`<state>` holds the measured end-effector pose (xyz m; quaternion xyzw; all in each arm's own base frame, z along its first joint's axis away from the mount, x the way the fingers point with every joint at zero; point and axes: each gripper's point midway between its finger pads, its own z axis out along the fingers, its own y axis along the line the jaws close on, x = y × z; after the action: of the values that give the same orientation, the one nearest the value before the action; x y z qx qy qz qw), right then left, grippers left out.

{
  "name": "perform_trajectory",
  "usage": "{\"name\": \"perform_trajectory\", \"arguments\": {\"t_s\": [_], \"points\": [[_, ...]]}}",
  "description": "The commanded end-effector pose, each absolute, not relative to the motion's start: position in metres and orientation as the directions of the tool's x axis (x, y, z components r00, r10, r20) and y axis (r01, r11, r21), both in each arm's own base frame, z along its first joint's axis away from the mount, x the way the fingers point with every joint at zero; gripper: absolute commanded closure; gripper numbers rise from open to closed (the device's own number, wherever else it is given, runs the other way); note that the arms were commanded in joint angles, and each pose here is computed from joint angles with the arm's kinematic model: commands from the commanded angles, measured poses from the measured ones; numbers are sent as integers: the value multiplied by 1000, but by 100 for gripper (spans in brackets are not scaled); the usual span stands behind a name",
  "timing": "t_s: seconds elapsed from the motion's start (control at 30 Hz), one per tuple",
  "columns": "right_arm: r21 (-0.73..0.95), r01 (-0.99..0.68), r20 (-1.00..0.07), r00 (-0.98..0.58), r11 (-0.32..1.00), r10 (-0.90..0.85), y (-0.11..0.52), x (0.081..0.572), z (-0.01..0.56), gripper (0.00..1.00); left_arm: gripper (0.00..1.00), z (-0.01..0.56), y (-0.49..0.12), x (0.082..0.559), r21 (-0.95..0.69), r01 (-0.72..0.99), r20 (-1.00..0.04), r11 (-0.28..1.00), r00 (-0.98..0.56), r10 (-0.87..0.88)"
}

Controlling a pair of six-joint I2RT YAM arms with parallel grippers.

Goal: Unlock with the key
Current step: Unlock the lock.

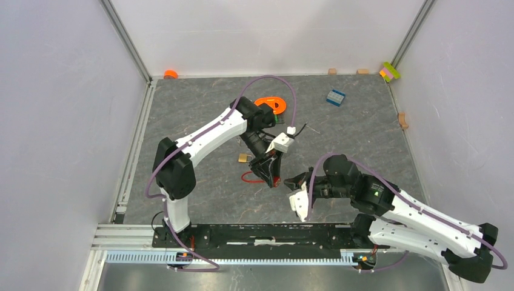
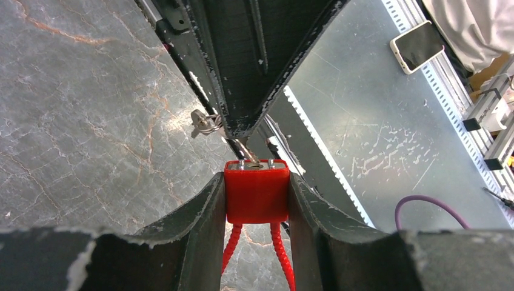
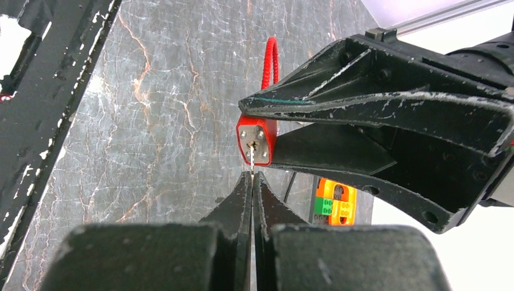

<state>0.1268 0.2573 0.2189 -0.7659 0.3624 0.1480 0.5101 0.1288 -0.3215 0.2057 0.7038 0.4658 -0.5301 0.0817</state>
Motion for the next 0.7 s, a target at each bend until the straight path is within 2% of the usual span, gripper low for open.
{"name": "perform_trajectory", "arguments": {"t_s": [0.0, 0.67], "points": [[-729, -659, -557, 727, -183, -401, 259, 131, 239, 100, 98, 220, -331, 131, -363, 744, -847, -561, -13, 531], [-747, -648, -526, 714, -152, -462, 257, 142, 234, 100, 98, 222, -336, 136, -374, 763, -839, -527, -37, 542]]}}
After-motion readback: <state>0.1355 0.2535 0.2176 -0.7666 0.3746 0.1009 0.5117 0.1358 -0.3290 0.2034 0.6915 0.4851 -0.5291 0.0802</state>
